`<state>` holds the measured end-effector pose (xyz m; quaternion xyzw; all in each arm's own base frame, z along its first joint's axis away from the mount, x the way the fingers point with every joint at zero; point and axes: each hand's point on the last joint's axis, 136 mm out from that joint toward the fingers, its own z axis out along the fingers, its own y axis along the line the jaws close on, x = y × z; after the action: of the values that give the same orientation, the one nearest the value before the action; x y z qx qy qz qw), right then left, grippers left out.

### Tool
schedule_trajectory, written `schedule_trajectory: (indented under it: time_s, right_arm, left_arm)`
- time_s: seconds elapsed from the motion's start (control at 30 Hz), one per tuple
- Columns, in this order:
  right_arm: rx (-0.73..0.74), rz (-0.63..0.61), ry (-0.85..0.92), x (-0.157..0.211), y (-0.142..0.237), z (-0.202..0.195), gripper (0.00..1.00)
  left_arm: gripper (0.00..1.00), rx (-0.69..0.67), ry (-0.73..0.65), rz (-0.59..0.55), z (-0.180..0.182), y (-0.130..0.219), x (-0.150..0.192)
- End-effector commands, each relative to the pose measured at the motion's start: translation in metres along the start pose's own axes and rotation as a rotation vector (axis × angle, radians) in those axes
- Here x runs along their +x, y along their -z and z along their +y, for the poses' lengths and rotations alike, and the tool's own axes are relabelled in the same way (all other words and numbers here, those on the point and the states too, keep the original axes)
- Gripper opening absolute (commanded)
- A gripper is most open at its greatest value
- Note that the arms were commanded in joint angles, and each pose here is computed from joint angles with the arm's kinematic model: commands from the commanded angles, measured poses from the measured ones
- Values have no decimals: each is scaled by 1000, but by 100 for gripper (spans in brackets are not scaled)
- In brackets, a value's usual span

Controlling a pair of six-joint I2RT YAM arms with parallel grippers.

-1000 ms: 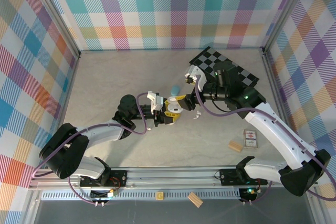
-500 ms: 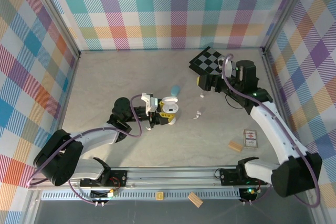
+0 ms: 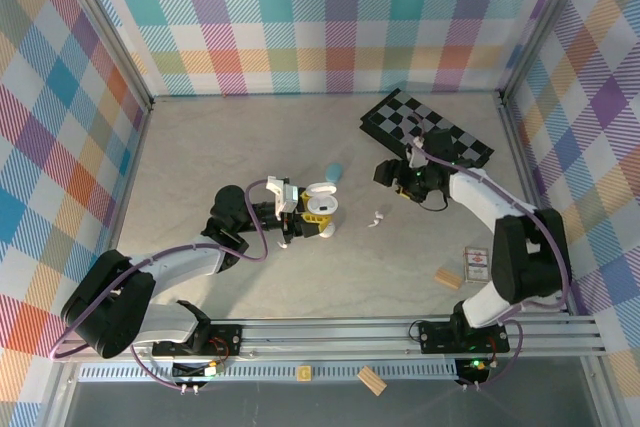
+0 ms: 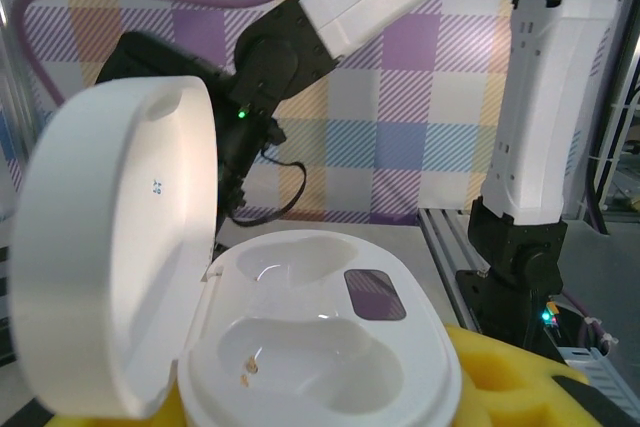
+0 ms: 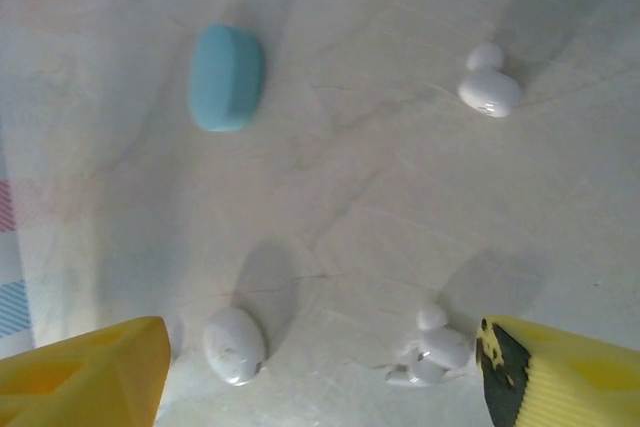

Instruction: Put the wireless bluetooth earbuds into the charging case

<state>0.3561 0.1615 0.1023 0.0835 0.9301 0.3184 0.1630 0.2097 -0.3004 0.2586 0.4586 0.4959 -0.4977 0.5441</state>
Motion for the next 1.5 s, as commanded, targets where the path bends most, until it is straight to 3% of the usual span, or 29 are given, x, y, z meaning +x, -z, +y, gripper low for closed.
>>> schedule_trajectory:
  time_s: [0.0, 0.3, 0.67, 0.97, 1.47]
  right_arm:
    - [43, -40, -4, -21, -12, -7, 77]
    - [88, -5, -24, -31, -40, -24, 72]
    - [16, 54, -99, 30, -14, -19, 70]
    - [-4, 117, -127, 66, -28, -16, 69]
    - [-18, 129, -129, 58, -49, -13, 66]
  left_arm:
    - [27, -3, -35, -11, 0, 3, -4]
    - [27, -9, -31, -13, 0, 3, -5]
    - [27, -17, -36, -4, 3, 4, -4]
    - [27, -5, -45, -11, 3, 3, -9]
    - [27, -13, -46, -11, 1, 5, -10]
